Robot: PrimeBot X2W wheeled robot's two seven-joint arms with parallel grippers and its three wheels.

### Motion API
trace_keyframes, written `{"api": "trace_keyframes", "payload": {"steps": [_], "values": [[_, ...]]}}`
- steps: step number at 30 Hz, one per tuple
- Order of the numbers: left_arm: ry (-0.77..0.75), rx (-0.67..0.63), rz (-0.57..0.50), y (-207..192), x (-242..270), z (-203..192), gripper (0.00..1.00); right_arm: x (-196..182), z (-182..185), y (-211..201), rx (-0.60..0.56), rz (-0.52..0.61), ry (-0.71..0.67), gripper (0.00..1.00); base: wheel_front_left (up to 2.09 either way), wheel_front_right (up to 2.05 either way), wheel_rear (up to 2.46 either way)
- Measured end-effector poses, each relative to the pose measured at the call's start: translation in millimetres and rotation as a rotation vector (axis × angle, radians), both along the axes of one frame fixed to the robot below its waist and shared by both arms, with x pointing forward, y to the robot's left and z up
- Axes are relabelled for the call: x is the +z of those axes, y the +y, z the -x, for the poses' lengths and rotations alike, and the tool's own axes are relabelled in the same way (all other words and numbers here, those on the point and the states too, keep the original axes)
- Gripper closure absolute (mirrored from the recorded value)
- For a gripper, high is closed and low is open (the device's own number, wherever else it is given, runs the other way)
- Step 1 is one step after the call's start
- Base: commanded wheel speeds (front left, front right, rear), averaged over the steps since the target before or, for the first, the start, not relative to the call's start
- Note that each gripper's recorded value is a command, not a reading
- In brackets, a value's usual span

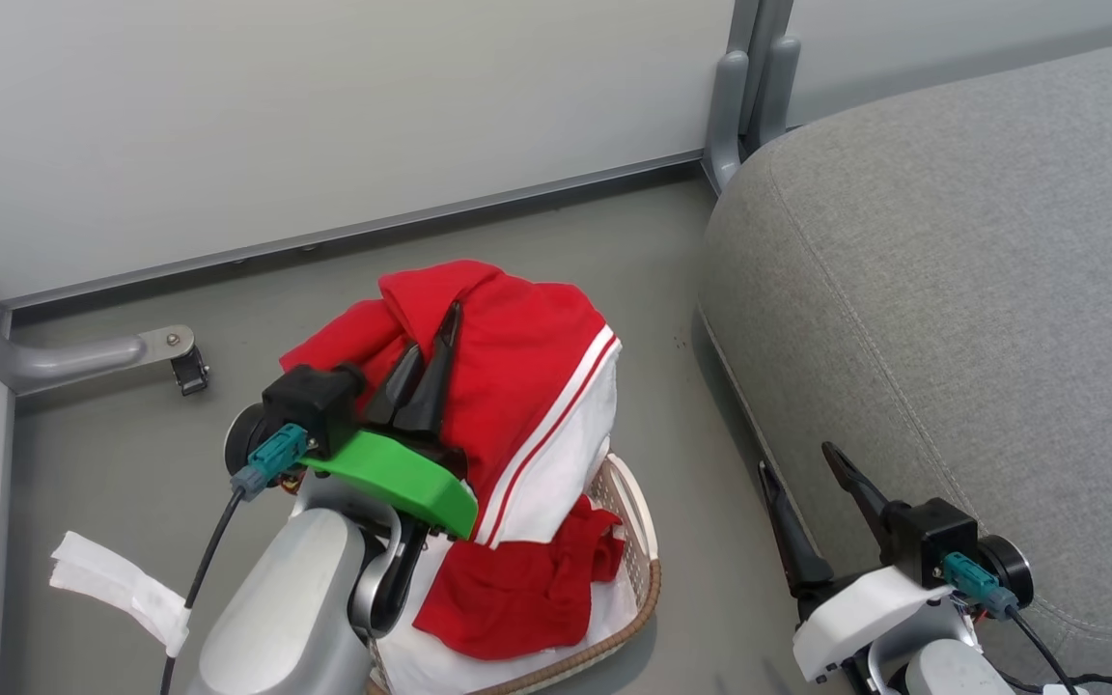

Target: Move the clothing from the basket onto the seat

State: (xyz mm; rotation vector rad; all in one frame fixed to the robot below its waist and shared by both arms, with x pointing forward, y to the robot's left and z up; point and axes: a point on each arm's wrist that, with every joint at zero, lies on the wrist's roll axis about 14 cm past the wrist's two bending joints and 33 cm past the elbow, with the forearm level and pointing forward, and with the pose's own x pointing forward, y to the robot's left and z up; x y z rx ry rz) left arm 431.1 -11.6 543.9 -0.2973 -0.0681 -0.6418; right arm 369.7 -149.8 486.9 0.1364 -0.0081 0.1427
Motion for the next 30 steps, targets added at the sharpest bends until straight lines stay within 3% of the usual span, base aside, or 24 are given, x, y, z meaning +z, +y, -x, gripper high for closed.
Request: {"api": "trace_keyframes", "payload": {"steps": [10,15,22,30], "values": [[-0.04,-0.01,0.021,-3.4,15.8,11.4,1.0,11.3,0.9,35.5,0.108,-0.004,-0.034,0.0,0.0,0.0,0.0],[-0.03,-0.015,0.025,-5.4,12.8,13.1,1.0,44.7,-11.8,86.6,0.275,0.014,-0.132,0.0,0.0,0.0,0.0],[-0.004,-0.041,0.024,-12.6,4.7,19.5,1.0,80.5,-28.7,150.9,0.505,0.124,-0.24,0.0,0.0,0.0,0.0],[0.01,-0.056,0.018,-15.4,0.3,27.2,1.0,56.6,-37.6,172.2,0.601,0.226,-0.167,0.0,0.0,0.0,0.0]]}}
